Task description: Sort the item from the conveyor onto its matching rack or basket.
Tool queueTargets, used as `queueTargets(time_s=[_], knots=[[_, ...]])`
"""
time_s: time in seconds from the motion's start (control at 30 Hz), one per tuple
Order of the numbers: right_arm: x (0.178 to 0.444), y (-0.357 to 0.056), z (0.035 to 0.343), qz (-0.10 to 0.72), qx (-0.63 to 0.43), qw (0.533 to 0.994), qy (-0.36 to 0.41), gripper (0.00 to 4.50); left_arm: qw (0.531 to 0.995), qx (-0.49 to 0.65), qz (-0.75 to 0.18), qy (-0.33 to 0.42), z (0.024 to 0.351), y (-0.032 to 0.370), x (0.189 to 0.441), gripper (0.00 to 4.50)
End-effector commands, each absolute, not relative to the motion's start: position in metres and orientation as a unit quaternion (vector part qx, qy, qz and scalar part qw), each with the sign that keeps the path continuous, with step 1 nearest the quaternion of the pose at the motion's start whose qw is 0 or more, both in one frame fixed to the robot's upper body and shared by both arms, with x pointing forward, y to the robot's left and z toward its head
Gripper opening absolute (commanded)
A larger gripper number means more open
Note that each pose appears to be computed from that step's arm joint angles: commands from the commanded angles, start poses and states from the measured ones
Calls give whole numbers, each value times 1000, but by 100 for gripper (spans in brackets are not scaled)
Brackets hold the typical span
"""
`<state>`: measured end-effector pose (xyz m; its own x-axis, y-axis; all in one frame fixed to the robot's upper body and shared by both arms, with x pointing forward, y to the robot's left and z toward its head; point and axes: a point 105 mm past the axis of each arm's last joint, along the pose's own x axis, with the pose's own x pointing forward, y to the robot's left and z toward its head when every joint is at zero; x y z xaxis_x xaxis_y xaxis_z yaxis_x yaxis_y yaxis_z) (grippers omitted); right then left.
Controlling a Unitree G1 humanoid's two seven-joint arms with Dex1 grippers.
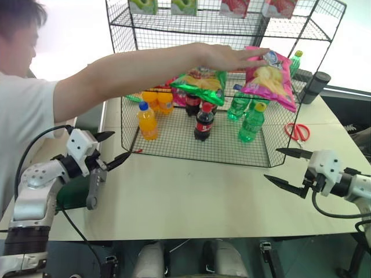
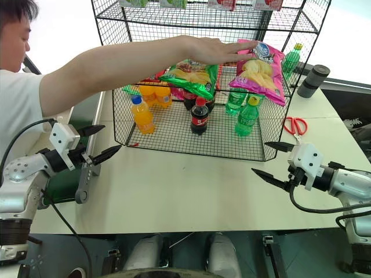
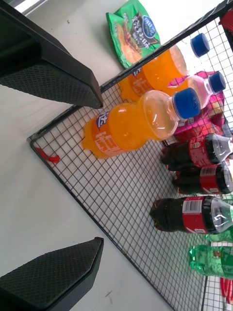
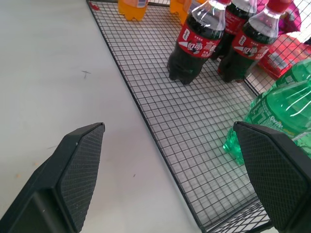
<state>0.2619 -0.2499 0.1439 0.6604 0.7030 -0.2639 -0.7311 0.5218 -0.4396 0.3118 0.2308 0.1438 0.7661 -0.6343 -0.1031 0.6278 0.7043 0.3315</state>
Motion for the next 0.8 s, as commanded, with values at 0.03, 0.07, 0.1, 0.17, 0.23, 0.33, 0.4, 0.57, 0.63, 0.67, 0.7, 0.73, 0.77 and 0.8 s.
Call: queueTargets(time_s=[0.03,0.07,0.1,0.17,0.23,0.33,0.4,0.57,0.63,0.67,0.7,0.73,0.77,0.8], knots=[[263,-250,150,410,-279,868,15,442,920,188,-341,-33,155,227,314,450],[263,-251,150,410,-280,868,16,442,920,188,-341,-34,155,227,314,450],[263,-251,150,409,-280,869,15,442,920,188,-341,-33,154,227,315,450],[264,-250,150,408,-280,869,13,442,920,188,-341,-32,153,228,316,450],[264,-249,149,407,-279,869,12,442,919,190,-344,-31,153,227,316,450],[263,-248,147,410,-279,868,13,442,918,191,-347,-33,155,226,317,450],[262,-247,146,412,-280,867,14,442,917,192,-347,-33,154,227,318,450],[263,-249,146,412,-287,865,17,442,917,192,-348,-32,152,227,318,450],[263,-249,145,413,-290,863,17,442,917,191,-349,-33,152,226,318,450],[263,-249,145,413,-290,863,17,442,917,191,-349,-34,152,226,317,450],[263,-249,146,413,-290,863,16,442,917,191,-349,-34,151,226,317,450],[264,-248,147,413,-291,863,14,442,917,191,-350,-34,151,226,317,450],[264,-248,147,413,-291,863,13,442,916,191,-350,-34,151,225,317,450],[265,-248,148,413,-292,862,12,442,916,191,-351,-34,151,225,317,450]])
